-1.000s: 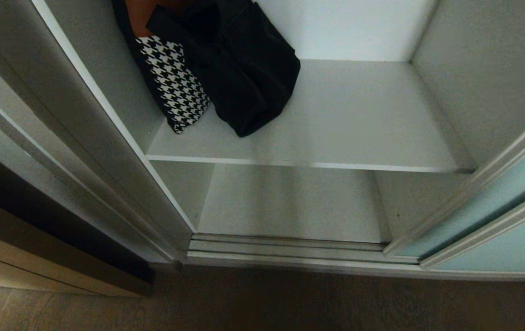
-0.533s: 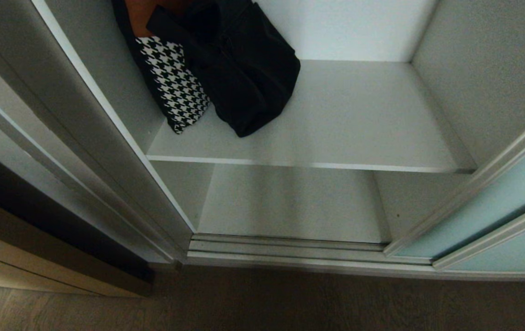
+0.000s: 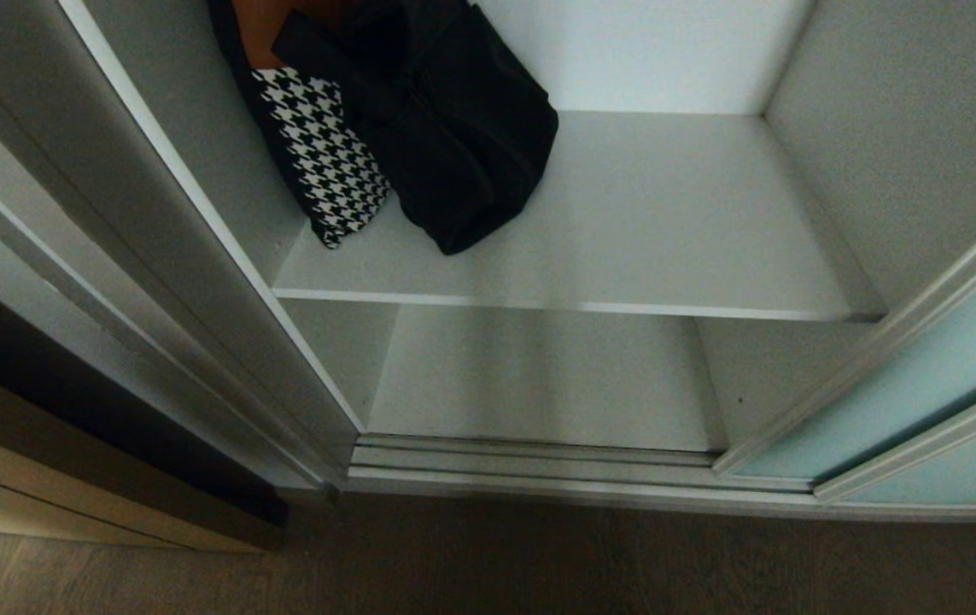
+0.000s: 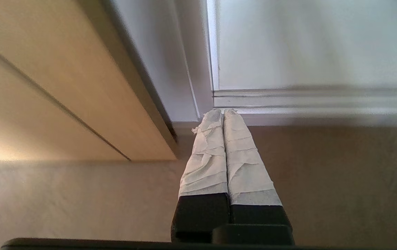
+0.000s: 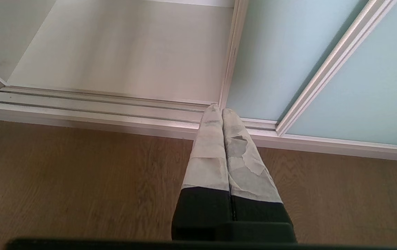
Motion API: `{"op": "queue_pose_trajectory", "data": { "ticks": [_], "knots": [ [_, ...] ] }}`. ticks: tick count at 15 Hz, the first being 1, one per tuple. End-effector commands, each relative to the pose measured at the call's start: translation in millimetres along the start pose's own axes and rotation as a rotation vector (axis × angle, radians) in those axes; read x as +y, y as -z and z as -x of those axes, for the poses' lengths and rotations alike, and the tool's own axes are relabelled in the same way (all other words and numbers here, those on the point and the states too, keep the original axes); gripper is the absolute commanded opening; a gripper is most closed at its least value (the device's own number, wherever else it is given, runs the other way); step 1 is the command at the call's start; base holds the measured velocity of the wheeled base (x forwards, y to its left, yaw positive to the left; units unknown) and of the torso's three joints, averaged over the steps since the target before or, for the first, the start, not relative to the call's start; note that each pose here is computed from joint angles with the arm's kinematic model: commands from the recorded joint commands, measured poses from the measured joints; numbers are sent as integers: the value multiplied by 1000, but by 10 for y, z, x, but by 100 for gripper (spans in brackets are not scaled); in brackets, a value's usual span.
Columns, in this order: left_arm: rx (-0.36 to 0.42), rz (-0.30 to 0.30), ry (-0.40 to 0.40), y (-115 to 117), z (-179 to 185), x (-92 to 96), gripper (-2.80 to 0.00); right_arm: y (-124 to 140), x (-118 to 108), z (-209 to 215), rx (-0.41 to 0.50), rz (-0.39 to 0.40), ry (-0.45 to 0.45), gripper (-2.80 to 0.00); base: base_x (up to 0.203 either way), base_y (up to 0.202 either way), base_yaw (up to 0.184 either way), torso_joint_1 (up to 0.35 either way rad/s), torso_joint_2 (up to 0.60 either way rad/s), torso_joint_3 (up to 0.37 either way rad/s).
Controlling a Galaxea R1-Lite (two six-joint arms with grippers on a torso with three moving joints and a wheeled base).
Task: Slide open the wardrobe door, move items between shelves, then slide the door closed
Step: Open the door
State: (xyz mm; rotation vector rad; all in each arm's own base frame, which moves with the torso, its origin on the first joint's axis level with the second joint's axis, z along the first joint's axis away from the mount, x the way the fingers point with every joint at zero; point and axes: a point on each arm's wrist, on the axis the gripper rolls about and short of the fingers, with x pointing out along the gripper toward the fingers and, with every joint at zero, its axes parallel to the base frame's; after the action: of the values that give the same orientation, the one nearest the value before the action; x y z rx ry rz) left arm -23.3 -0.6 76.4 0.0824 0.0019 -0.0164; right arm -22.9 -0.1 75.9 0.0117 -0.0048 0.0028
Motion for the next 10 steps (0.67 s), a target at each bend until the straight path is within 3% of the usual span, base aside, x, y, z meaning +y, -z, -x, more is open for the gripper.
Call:
{"op": "queue_pose_trajectory", "data": {
  "ticks": [1,10],
  "knots": [
    [5,7,-4,5,-4,0,-280,0,0,1,-1,-1,0,-280,0,0,0,0,0,0],
    [7,6,-2,5,-3,0,-280,0,0,1,-1,-1,0,-280,0,0,0,0,0,0]
  ]
}}
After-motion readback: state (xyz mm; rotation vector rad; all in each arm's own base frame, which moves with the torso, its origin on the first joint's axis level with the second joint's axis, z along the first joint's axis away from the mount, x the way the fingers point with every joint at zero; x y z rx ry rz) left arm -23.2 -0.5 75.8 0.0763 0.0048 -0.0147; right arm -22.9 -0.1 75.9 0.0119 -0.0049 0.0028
